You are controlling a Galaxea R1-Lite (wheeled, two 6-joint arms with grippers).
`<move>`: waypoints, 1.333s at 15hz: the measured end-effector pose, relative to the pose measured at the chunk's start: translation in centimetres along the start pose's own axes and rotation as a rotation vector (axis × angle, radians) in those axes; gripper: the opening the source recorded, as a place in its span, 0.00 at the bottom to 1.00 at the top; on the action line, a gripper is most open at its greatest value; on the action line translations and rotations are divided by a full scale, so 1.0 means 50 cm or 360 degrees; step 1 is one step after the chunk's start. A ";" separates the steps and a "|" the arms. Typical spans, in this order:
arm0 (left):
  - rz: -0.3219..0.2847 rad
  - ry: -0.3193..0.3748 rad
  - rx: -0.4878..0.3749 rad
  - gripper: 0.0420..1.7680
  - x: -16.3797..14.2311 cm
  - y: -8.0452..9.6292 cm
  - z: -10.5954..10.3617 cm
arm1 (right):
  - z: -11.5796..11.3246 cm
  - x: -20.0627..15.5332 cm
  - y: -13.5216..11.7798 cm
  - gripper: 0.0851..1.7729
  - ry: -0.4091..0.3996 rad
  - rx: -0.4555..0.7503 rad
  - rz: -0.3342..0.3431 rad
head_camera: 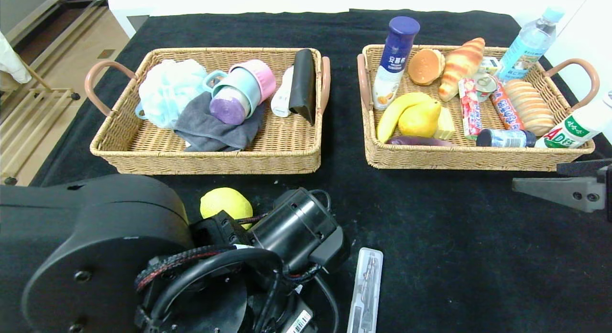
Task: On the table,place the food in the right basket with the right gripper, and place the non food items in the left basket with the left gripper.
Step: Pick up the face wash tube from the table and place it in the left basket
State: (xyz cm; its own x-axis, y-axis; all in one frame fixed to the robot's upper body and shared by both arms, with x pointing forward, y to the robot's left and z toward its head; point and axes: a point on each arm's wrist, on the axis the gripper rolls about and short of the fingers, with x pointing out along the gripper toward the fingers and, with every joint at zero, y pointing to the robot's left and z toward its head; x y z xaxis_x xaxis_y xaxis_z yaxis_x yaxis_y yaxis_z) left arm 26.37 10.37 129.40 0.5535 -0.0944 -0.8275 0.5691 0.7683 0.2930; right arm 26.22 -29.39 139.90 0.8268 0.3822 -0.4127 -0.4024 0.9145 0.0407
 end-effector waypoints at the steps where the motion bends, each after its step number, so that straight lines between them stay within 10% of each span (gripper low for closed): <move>1: 0.0001 0.0004 0.0002 0.92 0.001 0.000 0.000 | 0.000 0.000 0.000 0.96 0.0001 0.0000 0.0000; 8: 0.0010 0.0017 0.0028 0.44 0.001 -0.004 -0.003 | -0.001 0.001 0.000 0.96 0.0003 0.0000 0.0004; 20: 0.0003 0.0011 0.0018 0.42 -0.002 -0.003 -0.004 | -0.001 0.001 0.001 0.96 0.0007 0.0000 0.0006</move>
State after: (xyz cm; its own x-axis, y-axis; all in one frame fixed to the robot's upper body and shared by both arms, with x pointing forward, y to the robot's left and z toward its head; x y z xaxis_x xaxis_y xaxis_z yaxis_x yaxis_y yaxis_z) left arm 26.09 10.40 129.33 0.5504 -0.0883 -0.8302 0.5747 0.7614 0.3001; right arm 26.23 -29.34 139.81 0.8235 0.3853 -0.4163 -0.4058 0.9130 0.0423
